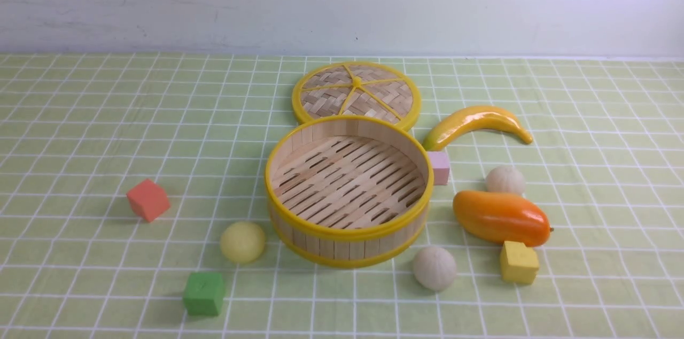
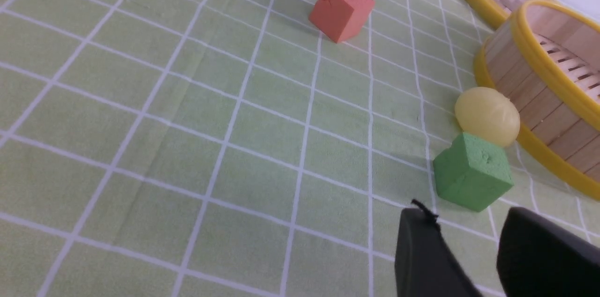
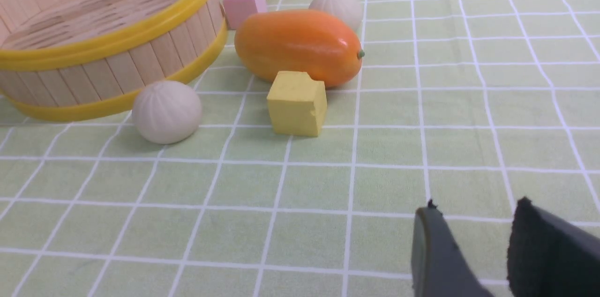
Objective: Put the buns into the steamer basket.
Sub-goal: Use the left arm to grab a steamed stuffed bun
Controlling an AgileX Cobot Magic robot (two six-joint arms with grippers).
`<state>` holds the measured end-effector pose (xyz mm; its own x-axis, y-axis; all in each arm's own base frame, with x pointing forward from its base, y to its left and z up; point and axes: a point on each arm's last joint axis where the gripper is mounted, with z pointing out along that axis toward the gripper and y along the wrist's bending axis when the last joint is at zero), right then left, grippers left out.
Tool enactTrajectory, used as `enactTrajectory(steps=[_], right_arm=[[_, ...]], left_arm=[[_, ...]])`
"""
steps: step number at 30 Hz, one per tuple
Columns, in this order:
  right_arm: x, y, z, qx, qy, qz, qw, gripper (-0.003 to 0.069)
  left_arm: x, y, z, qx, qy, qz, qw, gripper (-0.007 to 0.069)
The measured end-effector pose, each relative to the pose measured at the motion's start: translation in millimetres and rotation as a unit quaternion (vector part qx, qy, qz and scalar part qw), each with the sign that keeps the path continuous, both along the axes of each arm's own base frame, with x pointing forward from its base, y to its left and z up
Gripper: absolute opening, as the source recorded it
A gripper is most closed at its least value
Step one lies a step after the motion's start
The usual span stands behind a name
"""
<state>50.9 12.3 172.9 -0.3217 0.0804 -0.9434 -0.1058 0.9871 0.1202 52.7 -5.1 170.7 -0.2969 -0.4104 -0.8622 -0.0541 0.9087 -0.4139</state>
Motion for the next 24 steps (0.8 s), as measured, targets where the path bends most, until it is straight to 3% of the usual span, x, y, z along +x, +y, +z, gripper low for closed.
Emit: enactTrajectory(steps=[3, 5, 6, 8, 13, 15, 16, 19, 23, 24], right_arm=[[0.0, 0.0, 0.0, 0.000, 0.000, 0.000, 1.000, 0.0239], [0.0, 0.0, 0.0, 0.000, 0.000, 0.000, 1.000, 0.0239], [0.0, 0.0, 0.0, 0.000, 0.000, 0.000, 1.000, 0.0239], [0.0, 0.0, 0.0, 0.000, 0.000, 0.000, 1.000, 0.0239], [0.0, 0.0, 0.0, 0.000, 0.000, 0.000, 1.000, 0.0239], [0.0, 0.0, 0.0, 0.000, 0.000, 0.000, 1.000, 0.0239], [0.0, 0.0, 0.0, 0.000, 0.000, 0.000, 1.000, 0.0239], [0.0, 0.0, 0.0, 0.000, 0.000, 0.000, 1.000, 0.0239], [0.0, 0.0, 0.0, 0.000, 0.000, 0.000, 1.000, 0.0239], [0.0, 0.0, 0.0, 0.000, 0.000, 0.000, 1.000, 0.0239]], left_arm=[[1.2, -1.4, 4.9, -0.052, -0.023, 0.006, 0.998, 0.0237], [2.2, -3.3, 10.4, -0.140, -0.045, 0.016, 0.989, 0.0237], [3.0, -3.8, 16.1, -0.221, -0.066, 0.025, 0.973, 0.0237], [3.8, -1.8, 24.4, -0.285, -0.106, 0.036, 0.952, 0.0237], [2.6, 0.3, 39.3, -0.344, -0.142, 0.041, 0.927, 0.0206], [0.5, -2.0, 48.6, -0.351, -0.136, 0.028, 0.926, 0.0178], [-6.0, -6.5, 70.6, -0.336, -0.131, -0.005, 0.933, 0.0107], [-16.8, -12.6, 102.2, -0.266, -0.111, -0.056, 0.956, -0.0007], [-7.3, -19.0, 124.1, -0.182, -0.014, -0.084, 0.980, -0.0013], [5.6, -23.6, 133.7, -0.117, 0.076, -0.104, 0.985, -0.0013]])
